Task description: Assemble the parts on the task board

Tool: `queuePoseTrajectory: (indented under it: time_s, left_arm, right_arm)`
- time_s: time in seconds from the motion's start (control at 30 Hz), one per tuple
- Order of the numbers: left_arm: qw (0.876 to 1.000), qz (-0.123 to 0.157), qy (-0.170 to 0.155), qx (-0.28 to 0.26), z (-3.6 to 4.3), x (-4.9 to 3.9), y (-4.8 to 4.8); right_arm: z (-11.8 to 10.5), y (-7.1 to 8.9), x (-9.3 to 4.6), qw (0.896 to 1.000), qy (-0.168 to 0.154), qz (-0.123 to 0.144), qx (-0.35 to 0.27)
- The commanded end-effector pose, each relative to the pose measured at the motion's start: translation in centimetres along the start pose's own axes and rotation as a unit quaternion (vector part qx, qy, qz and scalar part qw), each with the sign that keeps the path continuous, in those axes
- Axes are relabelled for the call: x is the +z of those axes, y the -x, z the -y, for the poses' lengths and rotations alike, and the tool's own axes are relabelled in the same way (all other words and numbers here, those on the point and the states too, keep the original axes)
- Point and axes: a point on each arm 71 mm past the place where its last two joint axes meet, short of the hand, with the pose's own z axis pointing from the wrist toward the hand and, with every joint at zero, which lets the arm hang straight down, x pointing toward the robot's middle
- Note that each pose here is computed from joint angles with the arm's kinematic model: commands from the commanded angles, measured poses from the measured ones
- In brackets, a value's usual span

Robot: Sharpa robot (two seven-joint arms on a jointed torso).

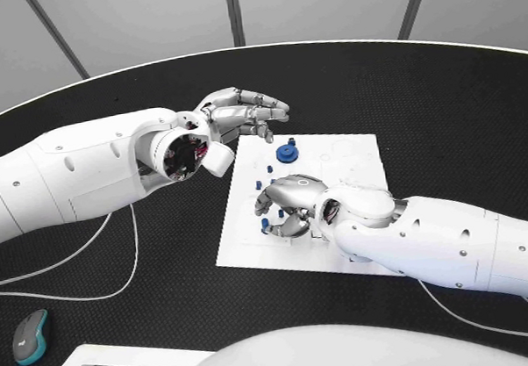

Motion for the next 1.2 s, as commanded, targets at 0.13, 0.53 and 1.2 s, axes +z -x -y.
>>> queuePoseTrajectory:
  time_s: [0.13, 0.53, 1.2]
  left_arm:
    - [1.000, 0.000, 0.000, 0.000, 0.00, -0.04, 0.04]
    - [1.000, 0.008, 0.000, 0.001, -0.08, -0.05, 0.70]
    - [1.000, 0.009, 0.000, 0.001, -0.28, 0.25, 1.19]
  right_arm:
    - [-0.2, 0.3, -0.8, 1.000, 0.007, 0.012, 0.004]
    - [0.8, 3.1, -7.9, 0.985, 0.029, 0.131, 0.105]
    - [9.4, 3.9, -20.8, 0.938, -0.256, 0.112, 0.205]
